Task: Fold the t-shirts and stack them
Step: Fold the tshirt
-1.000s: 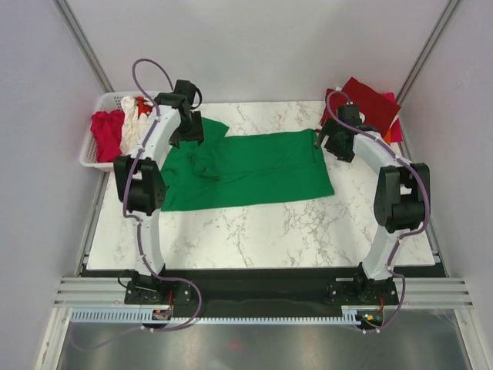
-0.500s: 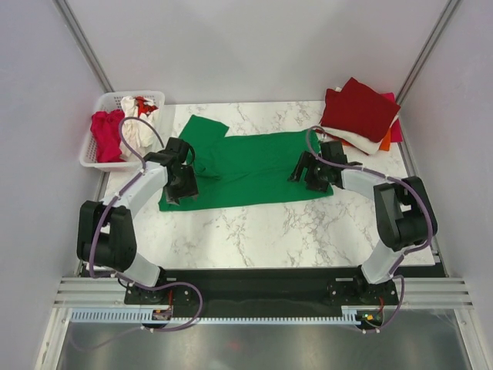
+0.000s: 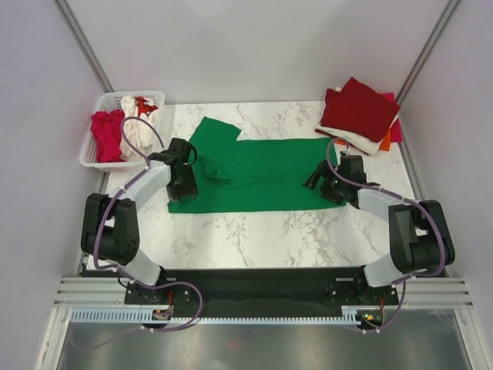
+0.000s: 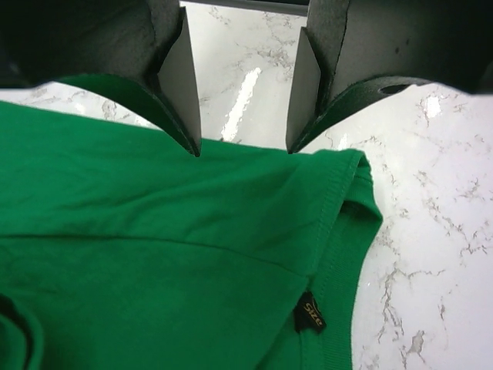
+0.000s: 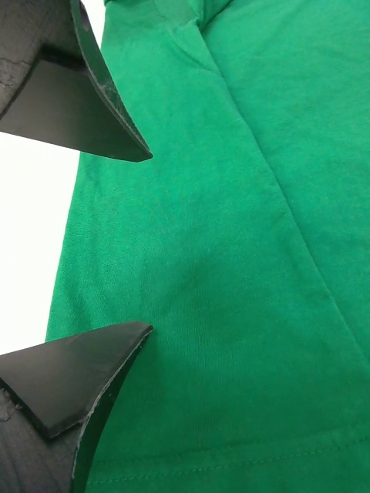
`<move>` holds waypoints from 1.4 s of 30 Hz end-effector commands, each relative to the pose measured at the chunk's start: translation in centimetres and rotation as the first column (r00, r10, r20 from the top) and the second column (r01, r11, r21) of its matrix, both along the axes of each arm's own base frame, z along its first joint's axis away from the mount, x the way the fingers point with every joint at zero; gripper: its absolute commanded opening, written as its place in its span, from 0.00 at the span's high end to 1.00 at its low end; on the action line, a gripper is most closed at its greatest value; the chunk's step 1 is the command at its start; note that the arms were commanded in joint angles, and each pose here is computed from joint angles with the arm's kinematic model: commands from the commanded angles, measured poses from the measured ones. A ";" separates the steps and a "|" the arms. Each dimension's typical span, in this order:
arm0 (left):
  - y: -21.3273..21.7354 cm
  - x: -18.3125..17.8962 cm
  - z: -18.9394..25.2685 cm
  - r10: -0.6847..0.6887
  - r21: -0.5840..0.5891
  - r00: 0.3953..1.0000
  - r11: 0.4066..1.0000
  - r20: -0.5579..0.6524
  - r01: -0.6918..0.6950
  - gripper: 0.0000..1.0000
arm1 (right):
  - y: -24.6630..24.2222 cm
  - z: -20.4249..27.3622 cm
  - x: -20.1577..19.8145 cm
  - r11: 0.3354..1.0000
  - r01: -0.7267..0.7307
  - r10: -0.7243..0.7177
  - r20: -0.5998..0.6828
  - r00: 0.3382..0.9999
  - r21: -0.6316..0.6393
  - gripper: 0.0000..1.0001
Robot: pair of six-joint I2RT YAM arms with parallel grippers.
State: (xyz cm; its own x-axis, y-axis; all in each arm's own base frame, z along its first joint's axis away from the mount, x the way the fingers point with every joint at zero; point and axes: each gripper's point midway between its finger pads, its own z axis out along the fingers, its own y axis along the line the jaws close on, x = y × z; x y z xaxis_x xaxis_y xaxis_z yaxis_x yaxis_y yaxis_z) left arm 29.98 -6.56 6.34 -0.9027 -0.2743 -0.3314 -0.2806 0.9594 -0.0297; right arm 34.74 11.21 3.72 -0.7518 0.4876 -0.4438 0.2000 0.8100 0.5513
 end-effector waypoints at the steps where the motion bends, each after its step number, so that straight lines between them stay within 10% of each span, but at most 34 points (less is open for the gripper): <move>1: 0.1 1.8 -0.6 0.091 0.003 0.995 0.996 0.039 -0.091 0.45 | -1.8 -3.9 -5.3 0.996 0.010 -0.027 -0.195 0.980 -0.087 0.05; 11: -1.3 0.7 -6.9 0.152 -0.047 0.988 0.987 -0.030 -0.153 0.48 | -1.4 -4.3 -5.8 0.998 -0.008 -0.006 -0.198 0.980 -0.067 0.05; 23: -0.3 -6.9 -3.6 0.162 -0.130 0.981 0.980 0.104 -0.148 0.48 | -0.4 -3.5 -11.5 0.998 0.028 -0.014 -0.233 0.972 0.054 0.05; 33: -2.4 -2.5 1.8 0.127 -0.164 0.966 0.982 0.226 -0.091 0.46 | -1.4 2.8 -8.0 0.999 -0.003 0.000 -0.087 0.996 -0.037 0.04; 42: -9.4 2.0 -2.7 -0.011 -0.092 0.989 0.996 0.145 0.024 0.49 | -2.3 4.8 -7.8 0.996 -0.009 0.004 -0.052 0.999 -0.092 0.03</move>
